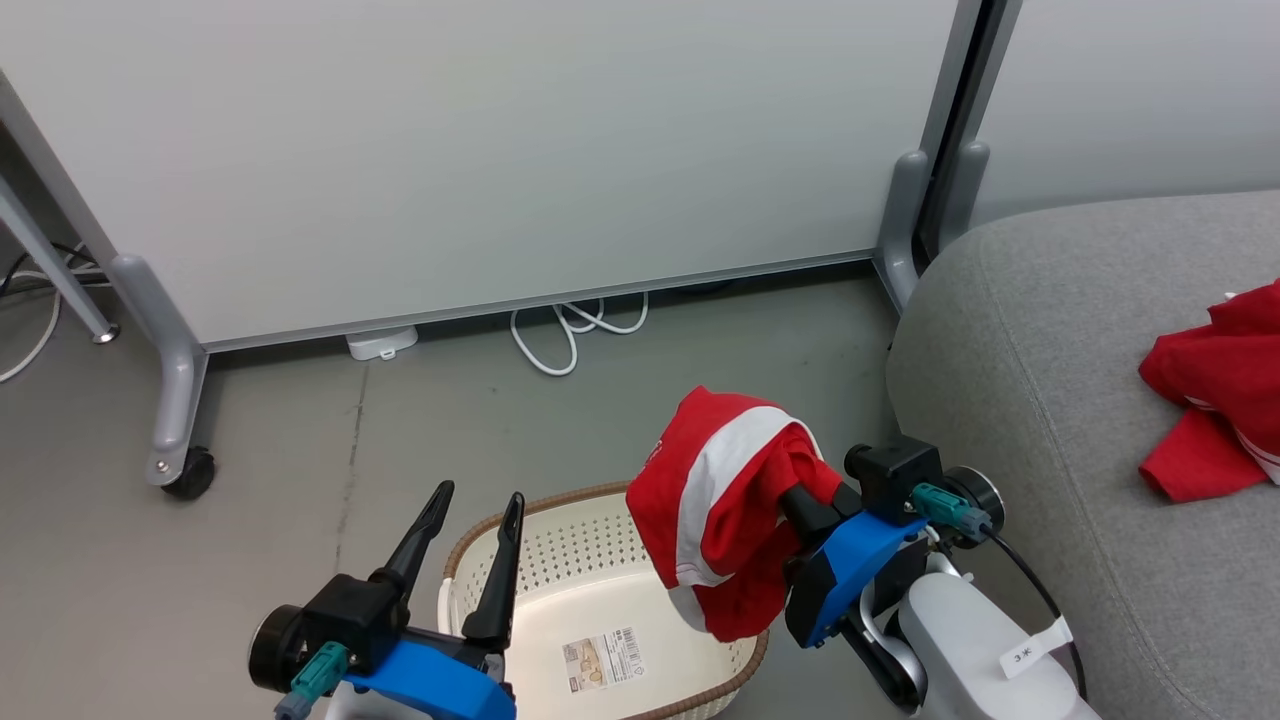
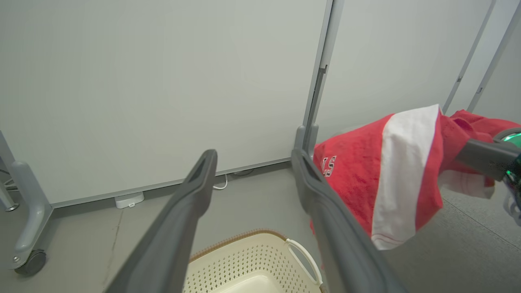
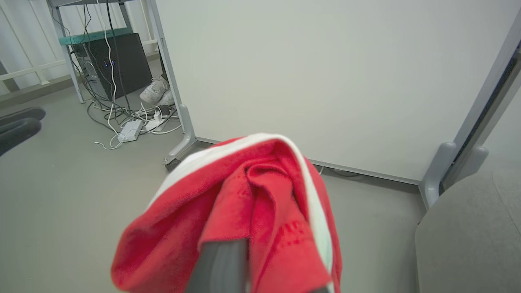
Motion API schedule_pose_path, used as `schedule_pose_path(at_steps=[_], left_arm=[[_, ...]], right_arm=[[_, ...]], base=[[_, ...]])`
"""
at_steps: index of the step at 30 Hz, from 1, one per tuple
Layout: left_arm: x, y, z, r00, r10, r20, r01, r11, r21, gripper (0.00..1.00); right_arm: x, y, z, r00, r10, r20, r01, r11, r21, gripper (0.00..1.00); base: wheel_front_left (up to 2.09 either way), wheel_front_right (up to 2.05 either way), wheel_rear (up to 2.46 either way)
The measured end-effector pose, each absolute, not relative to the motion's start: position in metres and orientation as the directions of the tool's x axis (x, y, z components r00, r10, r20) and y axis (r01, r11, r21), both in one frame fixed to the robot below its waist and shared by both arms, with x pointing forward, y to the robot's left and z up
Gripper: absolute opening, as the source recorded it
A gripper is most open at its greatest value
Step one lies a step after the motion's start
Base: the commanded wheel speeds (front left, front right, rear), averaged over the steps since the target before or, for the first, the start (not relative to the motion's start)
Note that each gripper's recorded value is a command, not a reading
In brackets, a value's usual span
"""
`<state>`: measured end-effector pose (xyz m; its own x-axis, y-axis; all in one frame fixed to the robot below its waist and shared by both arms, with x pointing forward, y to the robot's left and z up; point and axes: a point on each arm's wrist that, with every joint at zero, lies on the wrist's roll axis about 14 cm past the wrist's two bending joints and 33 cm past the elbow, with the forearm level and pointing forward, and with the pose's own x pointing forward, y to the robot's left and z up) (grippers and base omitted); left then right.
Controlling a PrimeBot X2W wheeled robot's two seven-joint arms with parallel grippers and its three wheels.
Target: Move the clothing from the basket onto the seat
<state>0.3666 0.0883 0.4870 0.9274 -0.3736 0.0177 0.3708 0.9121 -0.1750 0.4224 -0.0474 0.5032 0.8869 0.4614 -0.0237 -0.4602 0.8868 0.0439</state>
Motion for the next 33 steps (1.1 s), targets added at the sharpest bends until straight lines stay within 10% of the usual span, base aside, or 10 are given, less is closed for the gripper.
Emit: schedule_pose_path(at_steps=[33], left_arm=[[0.384, -0.059, 0.479, 0.683, -0.73, 0.016, 0.716, 0.664, -0.215, 1.0]], right_arm=[[0.378, -0.209, 0.496, 0.999, 0.031, -0.045, -0.029, 0.998, 0.047, 0.0]], base=[[0.0, 0.0, 0.0]])
